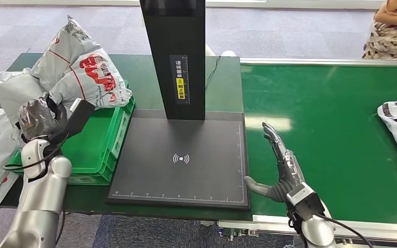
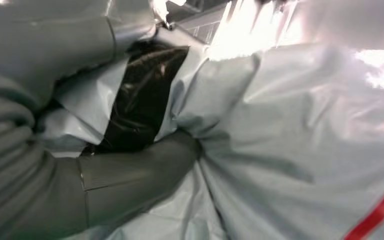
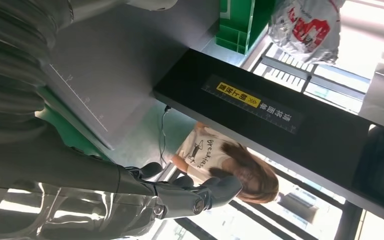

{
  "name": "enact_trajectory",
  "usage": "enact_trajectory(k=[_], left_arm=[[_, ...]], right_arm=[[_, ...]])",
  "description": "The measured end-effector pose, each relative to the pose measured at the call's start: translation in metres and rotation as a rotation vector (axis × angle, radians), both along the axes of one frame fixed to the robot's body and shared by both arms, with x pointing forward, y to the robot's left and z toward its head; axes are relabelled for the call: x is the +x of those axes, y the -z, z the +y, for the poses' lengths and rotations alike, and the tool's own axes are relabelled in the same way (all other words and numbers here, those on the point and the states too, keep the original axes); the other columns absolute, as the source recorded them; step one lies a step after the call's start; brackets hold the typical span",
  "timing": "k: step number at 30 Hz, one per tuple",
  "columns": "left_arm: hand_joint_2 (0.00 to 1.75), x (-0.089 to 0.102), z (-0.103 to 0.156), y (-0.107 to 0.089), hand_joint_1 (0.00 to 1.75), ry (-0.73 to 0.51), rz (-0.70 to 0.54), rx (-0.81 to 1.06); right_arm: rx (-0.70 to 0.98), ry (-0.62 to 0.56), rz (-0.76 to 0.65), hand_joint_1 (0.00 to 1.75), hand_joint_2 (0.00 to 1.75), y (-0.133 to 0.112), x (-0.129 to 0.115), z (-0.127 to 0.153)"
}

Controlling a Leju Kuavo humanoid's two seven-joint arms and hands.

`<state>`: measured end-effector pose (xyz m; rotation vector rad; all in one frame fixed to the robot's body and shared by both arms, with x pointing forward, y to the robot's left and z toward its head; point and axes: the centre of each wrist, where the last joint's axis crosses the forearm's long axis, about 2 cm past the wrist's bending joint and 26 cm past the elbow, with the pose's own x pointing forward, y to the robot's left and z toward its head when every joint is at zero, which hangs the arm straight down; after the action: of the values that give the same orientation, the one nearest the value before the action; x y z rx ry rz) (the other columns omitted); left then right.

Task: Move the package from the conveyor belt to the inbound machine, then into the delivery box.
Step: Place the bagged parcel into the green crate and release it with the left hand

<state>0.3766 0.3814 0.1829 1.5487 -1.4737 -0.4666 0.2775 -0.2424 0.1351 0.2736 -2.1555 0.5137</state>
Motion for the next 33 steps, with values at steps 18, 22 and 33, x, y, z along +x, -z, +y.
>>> enact_trajectory(k=[18,22,33], left_arm=[[1.75,0.033,-0.010,0.029,0.00,0.065,0.405,-0.052],[1.75,0.030,-0.023,0.033,0.00,0.119,0.367,-0.069],[1.75,-0.027,-0.078,0.024,0.00,0.637,-0.106,-0.551]], right_arm=[[-0.012,-0.002,0.010,0.00,1.75,-0.001,-0.002,0.001],[-0.011,0.005,0.012,0.00,1.75,-0.001,-0.004,-0.001],[0.012,0.037,0.006,0.00,1.75,0.002,-0.017,-0.008]])
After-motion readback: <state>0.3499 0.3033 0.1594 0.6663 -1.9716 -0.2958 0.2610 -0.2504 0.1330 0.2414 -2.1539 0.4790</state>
